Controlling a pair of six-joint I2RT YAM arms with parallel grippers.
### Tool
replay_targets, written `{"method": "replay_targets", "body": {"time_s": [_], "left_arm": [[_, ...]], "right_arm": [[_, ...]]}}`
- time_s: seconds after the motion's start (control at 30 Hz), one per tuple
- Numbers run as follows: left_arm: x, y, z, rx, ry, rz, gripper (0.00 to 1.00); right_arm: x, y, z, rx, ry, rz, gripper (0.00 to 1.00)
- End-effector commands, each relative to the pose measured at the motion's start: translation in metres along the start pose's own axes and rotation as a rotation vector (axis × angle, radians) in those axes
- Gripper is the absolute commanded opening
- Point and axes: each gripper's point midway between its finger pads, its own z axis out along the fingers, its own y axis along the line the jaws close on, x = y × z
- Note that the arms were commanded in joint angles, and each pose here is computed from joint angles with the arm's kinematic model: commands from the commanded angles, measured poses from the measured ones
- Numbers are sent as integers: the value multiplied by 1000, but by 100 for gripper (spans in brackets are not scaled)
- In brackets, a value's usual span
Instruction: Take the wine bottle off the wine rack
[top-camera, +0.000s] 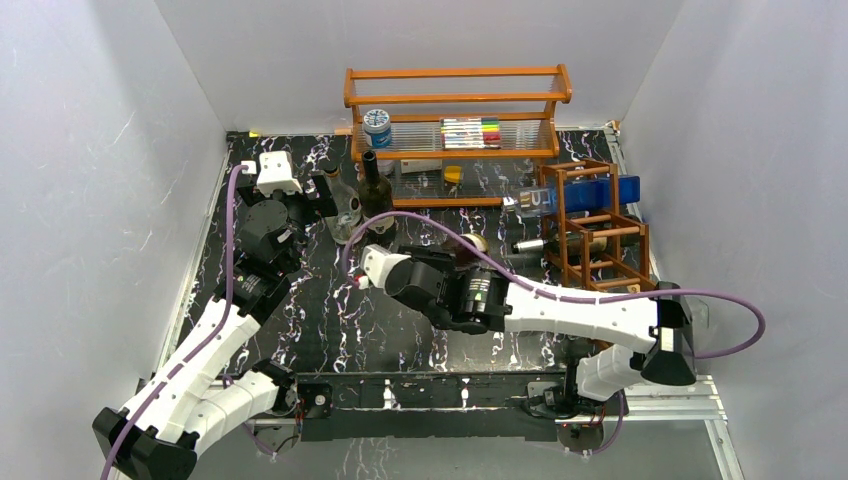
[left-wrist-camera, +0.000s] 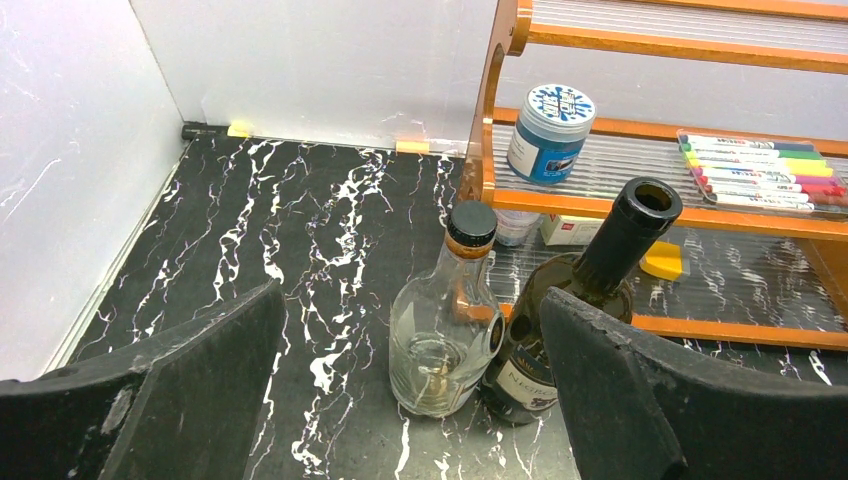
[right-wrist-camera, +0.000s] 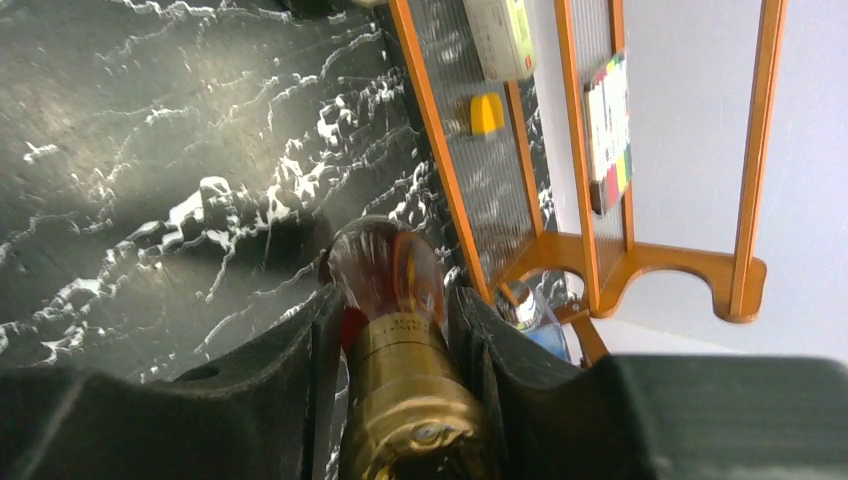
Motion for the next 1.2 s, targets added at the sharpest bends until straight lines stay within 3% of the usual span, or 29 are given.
{"method": "replay_targets", "body": {"time_s": [0.0,0.17,0.43,0.8,1.17], "left_arm": [[-17,2,-1,-6,-39,-26,98],[-17,2,-1,-6,-37,-24,98],[-16,2,0,-9,-34,-19,98],[-16,2,0,-10,-32,-18,98],[-19,3,-1,-11,-40,-21,98]], "right_arm": [[-43,-86,-34,263,-113,109,0],[-79,-90,-34,213,-244,317,0],[-104,-97,-20,83,-339,579,0],[-90,-148,11,87,-385,870,0],[-86,-210,49,127,-454,1001,0]]}}
